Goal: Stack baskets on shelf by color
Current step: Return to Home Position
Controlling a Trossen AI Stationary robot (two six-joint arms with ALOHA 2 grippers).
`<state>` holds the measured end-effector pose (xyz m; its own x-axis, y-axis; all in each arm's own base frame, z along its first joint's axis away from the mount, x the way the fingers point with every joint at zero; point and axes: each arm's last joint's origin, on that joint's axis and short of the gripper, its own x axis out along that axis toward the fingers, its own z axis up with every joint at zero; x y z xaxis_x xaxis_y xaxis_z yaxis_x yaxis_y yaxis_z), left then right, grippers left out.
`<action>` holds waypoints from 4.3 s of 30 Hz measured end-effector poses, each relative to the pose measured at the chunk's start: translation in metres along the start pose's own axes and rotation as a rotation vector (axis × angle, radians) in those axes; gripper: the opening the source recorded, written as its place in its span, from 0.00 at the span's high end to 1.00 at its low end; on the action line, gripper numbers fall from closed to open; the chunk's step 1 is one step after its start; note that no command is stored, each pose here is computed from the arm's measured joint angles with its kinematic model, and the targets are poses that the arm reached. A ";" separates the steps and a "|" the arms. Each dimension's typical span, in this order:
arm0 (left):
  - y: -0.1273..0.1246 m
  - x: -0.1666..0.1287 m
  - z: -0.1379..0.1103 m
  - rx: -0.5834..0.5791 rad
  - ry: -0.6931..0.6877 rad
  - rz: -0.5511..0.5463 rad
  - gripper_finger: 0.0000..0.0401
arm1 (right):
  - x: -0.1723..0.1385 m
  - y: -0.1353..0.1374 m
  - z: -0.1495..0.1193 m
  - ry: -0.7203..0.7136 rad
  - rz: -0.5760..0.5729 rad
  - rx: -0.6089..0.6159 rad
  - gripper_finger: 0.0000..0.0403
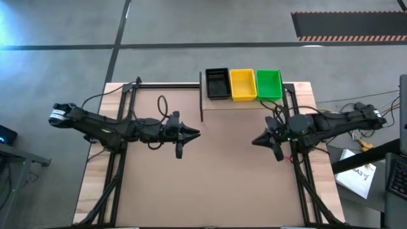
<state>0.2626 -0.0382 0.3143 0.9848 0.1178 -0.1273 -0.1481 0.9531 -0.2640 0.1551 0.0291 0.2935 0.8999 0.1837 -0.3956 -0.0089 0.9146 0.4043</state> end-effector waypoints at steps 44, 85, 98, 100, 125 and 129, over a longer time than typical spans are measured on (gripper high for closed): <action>-0.008 0.057 -0.030 -0.091 -0.201 -0.043 0.89 | -0.008 -0.055 -0.125 -0.371 0.154 -0.113 0.98; 0.100 -0.111 -0.141 0.045 -0.135 0.013 1.00 | -0.008 -0.055 -0.124 -0.375 0.134 -0.111 0.98; 0.104 -0.138 -0.144 0.171 -0.137 -0.034 1.00 | -0.008 -0.055 -0.124 -0.375 0.135 -0.111 0.98; 0.104 -0.136 -0.146 0.194 -0.113 -0.056 1.00 | -0.008 -0.055 -0.124 -0.373 0.132 -0.111 0.98; 0.103 -0.136 -0.148 0.257 -0.093 -0.104 1.00 | -0.007 -0.055 -0.124 -0.366 0.124 -0.111 0.98; 0.103 -0.135 -0.147 0.257 -0.097 -0.105 1.00 | -0.007 -0.055 -0.124 -0.365 0.123 -0.111 0.98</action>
<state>0.1008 0.0026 0.1640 0.9994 0.0290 -0.0166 -0.0293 0.9994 -0.0184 0.0951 0.0221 0.1716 0.9847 0.1726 -0.0222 -0.1557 0.9307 0.3311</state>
